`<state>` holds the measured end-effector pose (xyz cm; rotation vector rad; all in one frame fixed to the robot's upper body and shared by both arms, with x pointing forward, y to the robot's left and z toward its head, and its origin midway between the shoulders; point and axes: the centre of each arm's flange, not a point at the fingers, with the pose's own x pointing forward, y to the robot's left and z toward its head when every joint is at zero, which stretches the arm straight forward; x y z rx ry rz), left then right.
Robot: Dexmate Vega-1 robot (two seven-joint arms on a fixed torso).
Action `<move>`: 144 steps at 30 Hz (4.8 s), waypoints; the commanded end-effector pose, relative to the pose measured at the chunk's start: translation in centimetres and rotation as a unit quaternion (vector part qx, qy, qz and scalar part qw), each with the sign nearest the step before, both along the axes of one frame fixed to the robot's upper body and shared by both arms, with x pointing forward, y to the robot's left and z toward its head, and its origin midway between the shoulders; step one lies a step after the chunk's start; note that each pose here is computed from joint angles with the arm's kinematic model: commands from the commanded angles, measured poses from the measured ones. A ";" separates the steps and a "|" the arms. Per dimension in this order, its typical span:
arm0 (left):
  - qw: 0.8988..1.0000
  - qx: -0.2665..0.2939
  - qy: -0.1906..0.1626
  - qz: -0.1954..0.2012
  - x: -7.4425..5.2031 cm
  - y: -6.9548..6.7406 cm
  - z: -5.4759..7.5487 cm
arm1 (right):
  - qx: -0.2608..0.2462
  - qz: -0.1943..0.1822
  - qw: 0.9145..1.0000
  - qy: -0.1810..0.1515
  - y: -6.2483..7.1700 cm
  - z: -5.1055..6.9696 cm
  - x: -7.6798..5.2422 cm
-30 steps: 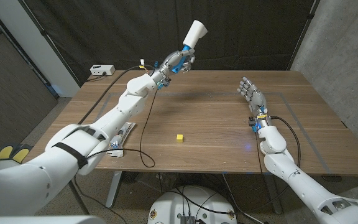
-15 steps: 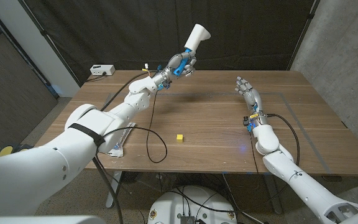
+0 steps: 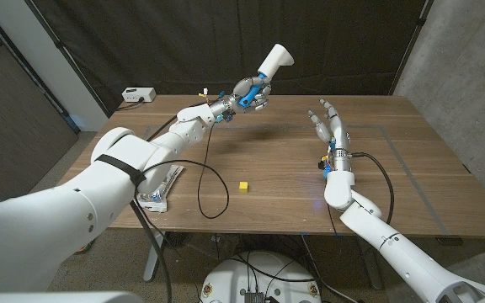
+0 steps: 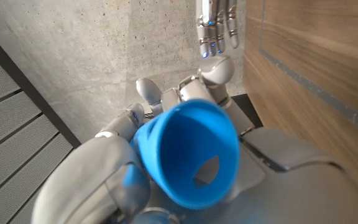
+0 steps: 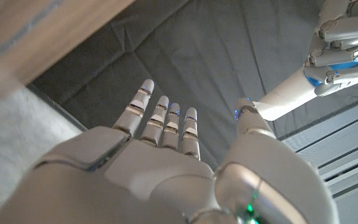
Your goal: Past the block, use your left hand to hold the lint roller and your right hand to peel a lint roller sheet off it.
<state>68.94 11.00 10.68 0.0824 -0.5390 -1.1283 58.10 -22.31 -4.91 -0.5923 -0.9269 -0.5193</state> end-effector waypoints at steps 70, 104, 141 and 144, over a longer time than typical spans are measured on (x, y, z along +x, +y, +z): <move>0.985 0.049 0.071 -0.149 -3.1 -9.8 -4.3 | 0.008 -0.276 0.959 -0.064 7.3 1.9 2.4; 0.985 -0.038 0.093 -0.140 -2.0 -6.6 -7.3 | 0.008 -0.260 0.961 -0.090 7.3 3.3 1.9; 0.978 -0.025 0.140 -0.154 -2.3 -8.8 -10.1 | 0.086 -0.186 0.968 -0.143 4.8 2.6 -0.3; 0.977 -0.027 0.140 -0.157 -2.4 -8.7 -10.2 | 0.089 -0.190 0.967 -0.142 4.6 2.5 -0.5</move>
